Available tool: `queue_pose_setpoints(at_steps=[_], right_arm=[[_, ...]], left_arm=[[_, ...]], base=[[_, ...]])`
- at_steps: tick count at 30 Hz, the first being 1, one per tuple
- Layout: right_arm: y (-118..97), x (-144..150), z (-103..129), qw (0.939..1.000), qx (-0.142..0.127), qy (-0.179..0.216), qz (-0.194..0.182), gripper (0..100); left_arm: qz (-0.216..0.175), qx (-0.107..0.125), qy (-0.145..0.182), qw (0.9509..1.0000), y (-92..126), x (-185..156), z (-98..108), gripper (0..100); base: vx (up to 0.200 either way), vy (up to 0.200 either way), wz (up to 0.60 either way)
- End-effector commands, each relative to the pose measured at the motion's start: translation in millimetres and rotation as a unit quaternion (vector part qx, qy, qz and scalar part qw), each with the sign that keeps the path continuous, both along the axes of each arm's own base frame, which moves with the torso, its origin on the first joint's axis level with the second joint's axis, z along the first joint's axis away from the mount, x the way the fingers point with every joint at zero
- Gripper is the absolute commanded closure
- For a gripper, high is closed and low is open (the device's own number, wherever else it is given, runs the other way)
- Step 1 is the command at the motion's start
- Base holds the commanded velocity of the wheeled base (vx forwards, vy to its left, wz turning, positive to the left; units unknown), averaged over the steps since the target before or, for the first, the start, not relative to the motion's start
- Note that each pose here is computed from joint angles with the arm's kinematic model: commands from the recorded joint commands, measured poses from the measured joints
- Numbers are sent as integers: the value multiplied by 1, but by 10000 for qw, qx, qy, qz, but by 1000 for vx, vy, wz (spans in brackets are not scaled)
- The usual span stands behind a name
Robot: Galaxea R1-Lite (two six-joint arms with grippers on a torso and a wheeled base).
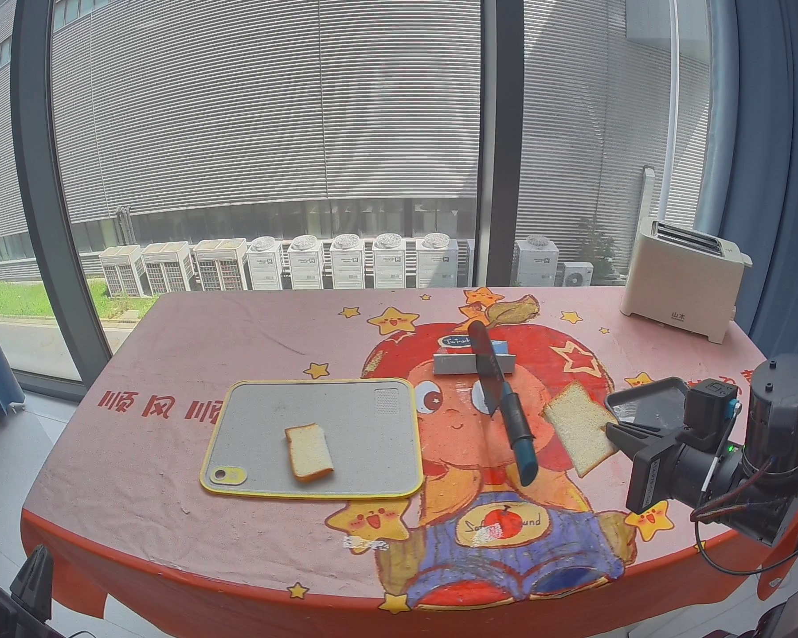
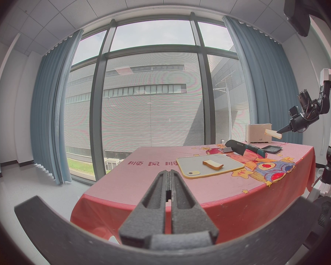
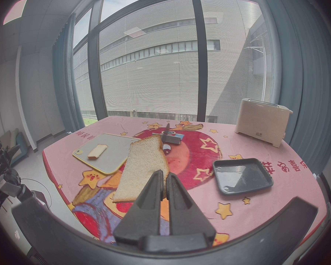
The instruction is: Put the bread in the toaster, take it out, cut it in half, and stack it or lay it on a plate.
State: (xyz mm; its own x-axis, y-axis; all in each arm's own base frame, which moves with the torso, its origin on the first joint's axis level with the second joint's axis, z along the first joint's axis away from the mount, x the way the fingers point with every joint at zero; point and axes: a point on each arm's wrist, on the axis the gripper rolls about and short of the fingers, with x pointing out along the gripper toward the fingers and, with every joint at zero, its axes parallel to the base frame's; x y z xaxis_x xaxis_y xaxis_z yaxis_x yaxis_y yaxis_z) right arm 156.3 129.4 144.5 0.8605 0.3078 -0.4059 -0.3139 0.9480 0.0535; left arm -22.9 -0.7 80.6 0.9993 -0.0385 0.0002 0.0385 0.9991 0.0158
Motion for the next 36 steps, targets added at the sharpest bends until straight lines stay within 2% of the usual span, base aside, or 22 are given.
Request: queue_pose_setpoints(at_steps=[1,5,16,25,36], right_arm=[[0,0,-2,10000,-28,25,5,100],[0,1,-3,10000,-29,41,-14,100],[-2,1,-5,10000,-32,80,-19,100],[-9,11,-7,9997,2,170,-180,100],[-25,45,-21,9972,74,594,-453,100]], left_arm=[[1,-2,1,10000,0,0,-5,100],[1,6,1,10000,0,0,-5,100],[1,13,1,10000,0,0,-5,100],[1,13,1,10000,0,0,-5,100],[1,13,1,10000,0,0,-5,100]], base=[[0,-200,0],[0,-200,0],[0,0,0],[0,0,0],[0,0,0]])
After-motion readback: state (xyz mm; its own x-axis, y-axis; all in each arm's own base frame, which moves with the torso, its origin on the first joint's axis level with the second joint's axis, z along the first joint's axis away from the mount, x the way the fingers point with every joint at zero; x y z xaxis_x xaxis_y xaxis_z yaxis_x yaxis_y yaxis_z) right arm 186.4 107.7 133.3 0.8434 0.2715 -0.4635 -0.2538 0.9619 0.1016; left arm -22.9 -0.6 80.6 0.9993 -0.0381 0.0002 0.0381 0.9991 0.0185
